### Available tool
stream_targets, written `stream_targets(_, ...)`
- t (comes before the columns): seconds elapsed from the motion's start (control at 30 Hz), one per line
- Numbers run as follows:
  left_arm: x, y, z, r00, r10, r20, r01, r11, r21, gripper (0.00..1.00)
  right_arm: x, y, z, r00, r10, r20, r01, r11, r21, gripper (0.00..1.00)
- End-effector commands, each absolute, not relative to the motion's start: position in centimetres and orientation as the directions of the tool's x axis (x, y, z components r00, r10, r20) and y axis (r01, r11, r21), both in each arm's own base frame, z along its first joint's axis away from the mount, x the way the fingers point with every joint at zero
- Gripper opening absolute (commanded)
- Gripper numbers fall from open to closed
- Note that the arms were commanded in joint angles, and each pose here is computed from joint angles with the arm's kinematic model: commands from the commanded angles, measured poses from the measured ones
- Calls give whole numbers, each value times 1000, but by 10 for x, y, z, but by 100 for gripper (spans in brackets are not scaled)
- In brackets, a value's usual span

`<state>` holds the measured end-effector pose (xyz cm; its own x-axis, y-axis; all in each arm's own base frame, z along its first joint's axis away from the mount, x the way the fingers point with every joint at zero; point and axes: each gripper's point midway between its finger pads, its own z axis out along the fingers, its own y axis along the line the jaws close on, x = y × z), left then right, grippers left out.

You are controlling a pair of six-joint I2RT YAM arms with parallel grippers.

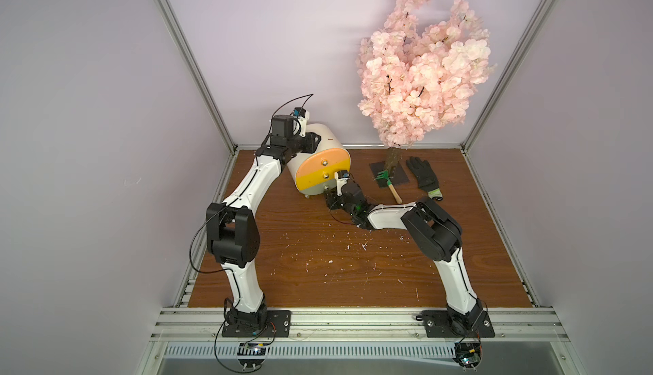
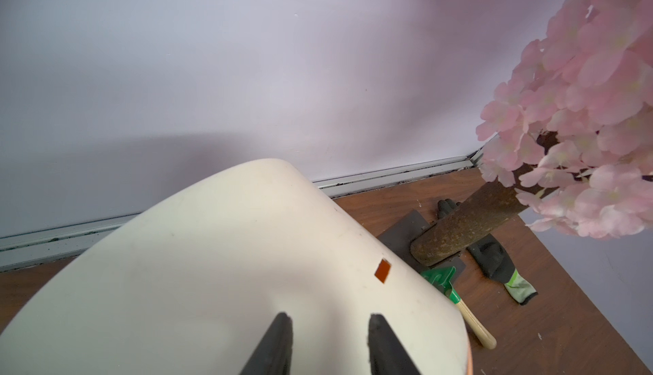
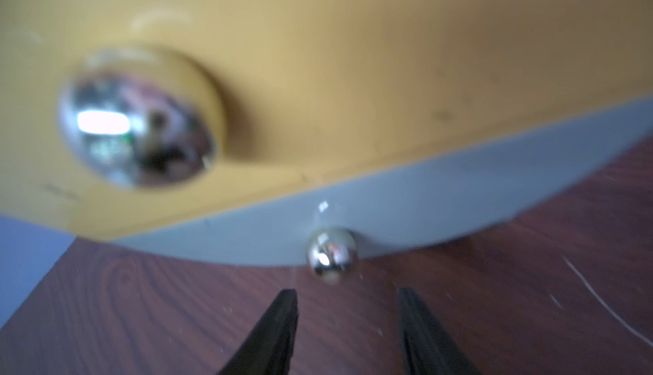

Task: Put the paint cans in the drawer according to color
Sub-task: Close the drawer of the storage box, then reset both arms

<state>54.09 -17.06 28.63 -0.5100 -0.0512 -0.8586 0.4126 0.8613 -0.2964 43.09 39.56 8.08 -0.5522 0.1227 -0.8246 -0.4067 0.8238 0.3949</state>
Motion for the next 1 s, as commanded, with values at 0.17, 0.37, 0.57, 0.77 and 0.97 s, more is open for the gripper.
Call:
stream_targets(0.17, 530, -156, 291, -623, -85, -778, 351, 858, -375, 45, 380, 340, 177, -466, 181, -866, -455, 791, 409, 61)
stream_targets(0.37, 509, -143, 344, -478, -113, -871, 363, 878, -313, 54, 350, 280, 205, -460, 112, -881, -392, 864, 315, 90)
stream_targets(0.57, 469, -124, 380, -307, -165, -937, 350, 896, -273, 78, 338, 212, 242, -422, 123, -898, -249, 937, 245, 99)
stream_targets(0.77, 429, -88, 339, -275, -130, -953, 204, 960, -190, 100, 342, 135, 257, -309, 135, -941, -34, 988, 152, 99)
stream_targets(0.97, 394, -69, 273, -317, -5, -948, 160, 985, -59, 100, 338, 90, 276, -193, 139, -971, 68, 989, 128, 99)
